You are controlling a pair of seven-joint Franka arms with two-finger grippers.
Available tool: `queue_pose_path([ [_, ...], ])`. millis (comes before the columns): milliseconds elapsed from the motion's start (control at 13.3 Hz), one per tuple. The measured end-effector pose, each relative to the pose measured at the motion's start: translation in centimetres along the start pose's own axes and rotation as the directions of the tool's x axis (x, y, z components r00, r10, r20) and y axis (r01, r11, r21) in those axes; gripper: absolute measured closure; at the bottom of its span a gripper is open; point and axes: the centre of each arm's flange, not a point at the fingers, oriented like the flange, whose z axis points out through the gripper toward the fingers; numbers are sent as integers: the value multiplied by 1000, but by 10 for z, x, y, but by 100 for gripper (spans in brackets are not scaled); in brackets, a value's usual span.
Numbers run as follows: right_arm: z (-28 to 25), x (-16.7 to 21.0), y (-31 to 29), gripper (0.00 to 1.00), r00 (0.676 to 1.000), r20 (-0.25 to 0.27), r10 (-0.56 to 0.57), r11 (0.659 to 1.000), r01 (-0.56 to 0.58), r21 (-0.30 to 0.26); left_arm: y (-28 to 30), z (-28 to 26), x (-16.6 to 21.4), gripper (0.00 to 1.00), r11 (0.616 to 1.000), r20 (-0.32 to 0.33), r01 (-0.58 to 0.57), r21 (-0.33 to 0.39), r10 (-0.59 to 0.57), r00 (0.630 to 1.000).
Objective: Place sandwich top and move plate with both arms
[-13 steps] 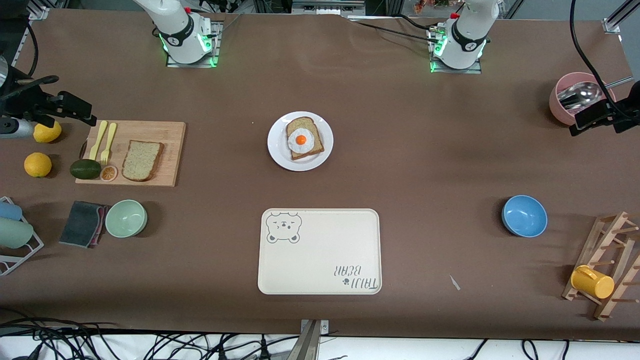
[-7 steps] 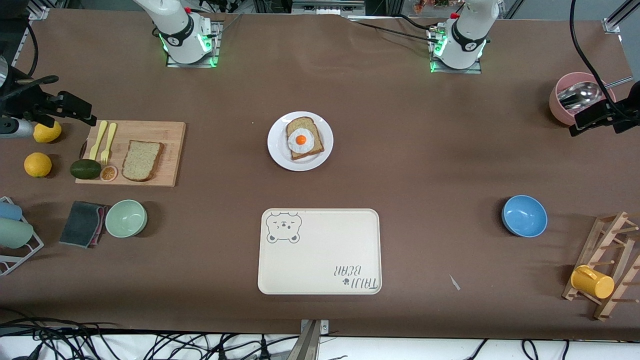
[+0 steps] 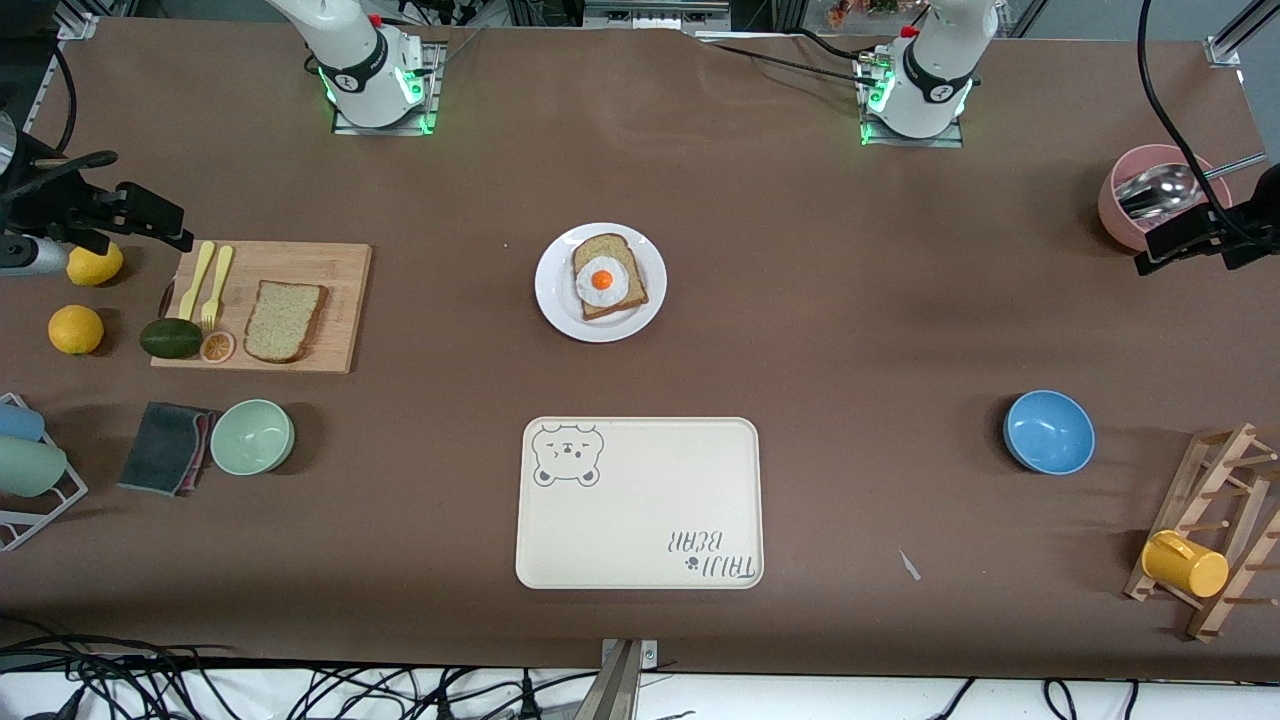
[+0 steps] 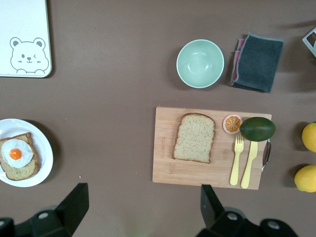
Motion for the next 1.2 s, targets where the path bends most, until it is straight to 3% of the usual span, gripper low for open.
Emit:
queue_pose_path([
  [901, 8, 2, 2, 0, 1000, 21, -3, 999, 4, -43, 2, 2, 0, 0, 1000, 4, -3, 0, 3, 1000],
  [1201, 36, 1, 4, 0, 996, 88, -1, 999, 6, -52, 2, 3, 0, 0, 1000, 6, -3, 0, 3, 1000],
])
